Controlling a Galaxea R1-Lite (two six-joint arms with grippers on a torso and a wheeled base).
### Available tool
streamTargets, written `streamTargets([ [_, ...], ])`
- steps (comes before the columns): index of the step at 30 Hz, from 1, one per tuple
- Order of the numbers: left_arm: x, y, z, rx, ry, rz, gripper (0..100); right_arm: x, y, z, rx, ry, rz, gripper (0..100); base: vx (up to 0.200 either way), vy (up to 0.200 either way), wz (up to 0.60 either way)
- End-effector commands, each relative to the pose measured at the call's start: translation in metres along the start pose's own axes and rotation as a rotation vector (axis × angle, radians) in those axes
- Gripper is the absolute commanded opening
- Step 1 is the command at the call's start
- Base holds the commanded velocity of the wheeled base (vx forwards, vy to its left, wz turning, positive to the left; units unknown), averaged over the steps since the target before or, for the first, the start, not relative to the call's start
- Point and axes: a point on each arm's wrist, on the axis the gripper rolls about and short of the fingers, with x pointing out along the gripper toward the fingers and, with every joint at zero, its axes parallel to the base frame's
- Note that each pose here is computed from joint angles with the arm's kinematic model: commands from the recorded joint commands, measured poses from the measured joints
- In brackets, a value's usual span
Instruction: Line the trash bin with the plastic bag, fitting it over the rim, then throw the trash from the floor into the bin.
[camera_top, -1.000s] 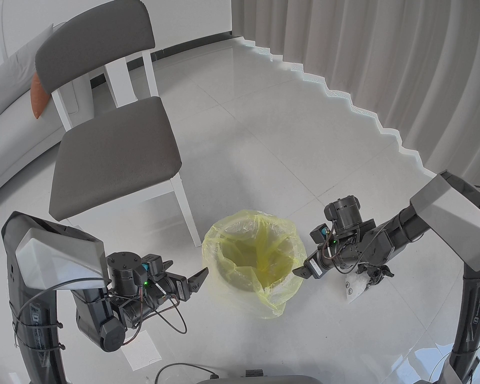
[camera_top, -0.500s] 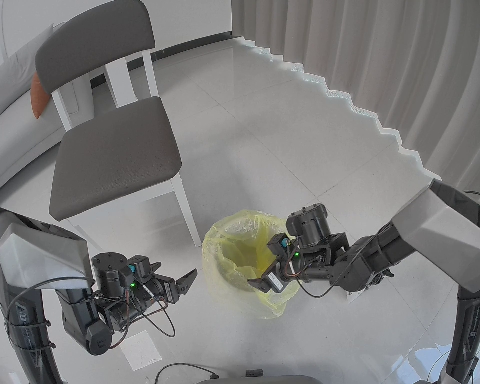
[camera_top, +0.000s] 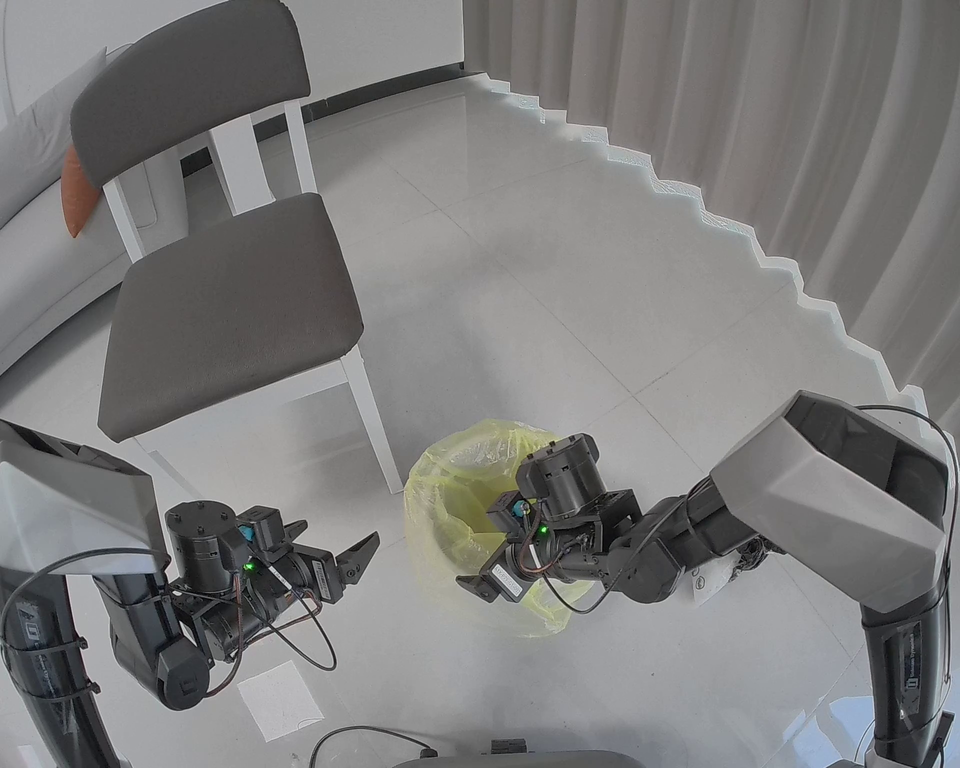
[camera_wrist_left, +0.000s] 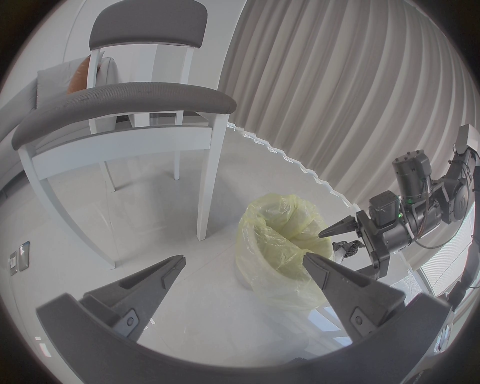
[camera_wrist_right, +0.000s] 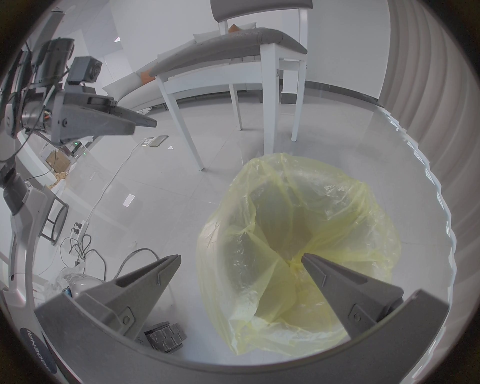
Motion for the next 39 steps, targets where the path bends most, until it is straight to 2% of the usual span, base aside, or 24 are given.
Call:
streamTargets([
  [1,-0.002,0.000,0.002,0.000,-0.018,-0.002,100,0.015,0.003,-0.009,-0.001,0.027,0.010,100,0.000,0.000,0.00],
  [5,-0.005,0.001,0.003,-0.002,-0.019,0.004,100,0.022,0.003,-0.012,0.000,0.033,0.011,100,0.000,0.000,0.00],
  [6,-0.006,0.001,0.003,-0.002,-0.018,0.004,100,0.024,0.003,-0.012,-0.002,0.033,0.011,0,0.000,0.000,0.00],
  [14,-0.010,0.003,0.003,-0.005,-0.013,0.013,100,0.023,0.005,-0.008,-0.006,0.022,0.011,0,0.000,0.000,0.00],
  [22,-0.011,0.003,0.000,-0.009,0.000,0.016,100,0.024,0.032,-0.004,-0.043,0.019,0.056,0,0.000,0.000,0.00],
  [31,-0.010,0.003,-0.001,-0.009,0.004,0.015,100,0.038,0.050,-0.013,-0.064,0.041,0.087,0,0.000,0.000,0.00],
  [39,-0.007,0.003,-0.003,-0.008,0.010,0.013,100,0.055,0.053,-0.020,-0.066,0.050,0.091,0,0.000,0.000,0.00],
])
